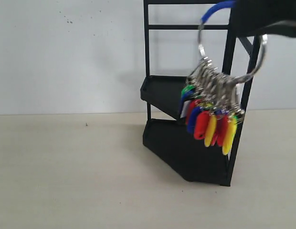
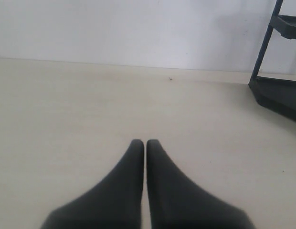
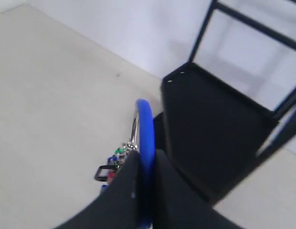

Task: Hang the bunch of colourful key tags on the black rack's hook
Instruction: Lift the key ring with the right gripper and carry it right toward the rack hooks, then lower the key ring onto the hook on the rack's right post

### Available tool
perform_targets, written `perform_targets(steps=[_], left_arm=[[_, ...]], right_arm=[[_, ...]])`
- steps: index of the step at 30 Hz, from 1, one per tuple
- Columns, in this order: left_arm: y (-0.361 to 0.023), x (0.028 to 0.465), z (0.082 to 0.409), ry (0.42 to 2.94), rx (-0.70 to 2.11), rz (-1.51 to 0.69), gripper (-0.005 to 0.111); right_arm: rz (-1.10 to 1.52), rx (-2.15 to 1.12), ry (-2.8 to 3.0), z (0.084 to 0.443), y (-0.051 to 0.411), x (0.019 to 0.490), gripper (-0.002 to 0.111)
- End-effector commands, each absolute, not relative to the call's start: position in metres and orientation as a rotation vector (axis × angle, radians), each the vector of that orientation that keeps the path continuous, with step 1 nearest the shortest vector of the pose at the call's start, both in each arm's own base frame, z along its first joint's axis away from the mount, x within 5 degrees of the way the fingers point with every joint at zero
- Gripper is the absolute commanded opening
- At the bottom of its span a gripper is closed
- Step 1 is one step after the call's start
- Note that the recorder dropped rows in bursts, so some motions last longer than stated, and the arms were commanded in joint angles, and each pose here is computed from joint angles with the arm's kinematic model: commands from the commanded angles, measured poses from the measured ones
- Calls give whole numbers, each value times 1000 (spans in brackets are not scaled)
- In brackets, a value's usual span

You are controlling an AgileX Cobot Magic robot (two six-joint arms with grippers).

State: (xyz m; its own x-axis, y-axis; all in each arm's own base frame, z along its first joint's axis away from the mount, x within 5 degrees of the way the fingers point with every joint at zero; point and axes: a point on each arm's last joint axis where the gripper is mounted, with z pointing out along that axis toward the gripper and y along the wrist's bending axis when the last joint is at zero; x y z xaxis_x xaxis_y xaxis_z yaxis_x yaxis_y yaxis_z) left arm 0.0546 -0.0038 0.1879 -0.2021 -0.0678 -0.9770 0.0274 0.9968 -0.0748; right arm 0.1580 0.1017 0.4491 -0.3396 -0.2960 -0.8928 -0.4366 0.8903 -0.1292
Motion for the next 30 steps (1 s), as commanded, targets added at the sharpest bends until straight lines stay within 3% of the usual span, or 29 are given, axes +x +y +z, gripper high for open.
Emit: perform_targets(steps=[1, 20, 30], left_arm=[[-4, 55, 188, 1766, -24, -79, 4], [-4, 55, 188, 1766, -24, -79, 4], [-4, 55, 188, 1766, -24, -79, 4]], right_arm=[[-44, -406, 1940, 458, 72, 149, 0], [-327, -98, 1717, 482, 41, 154, 0], [-463, 58, 1631, 485, 27, 180, 0]])
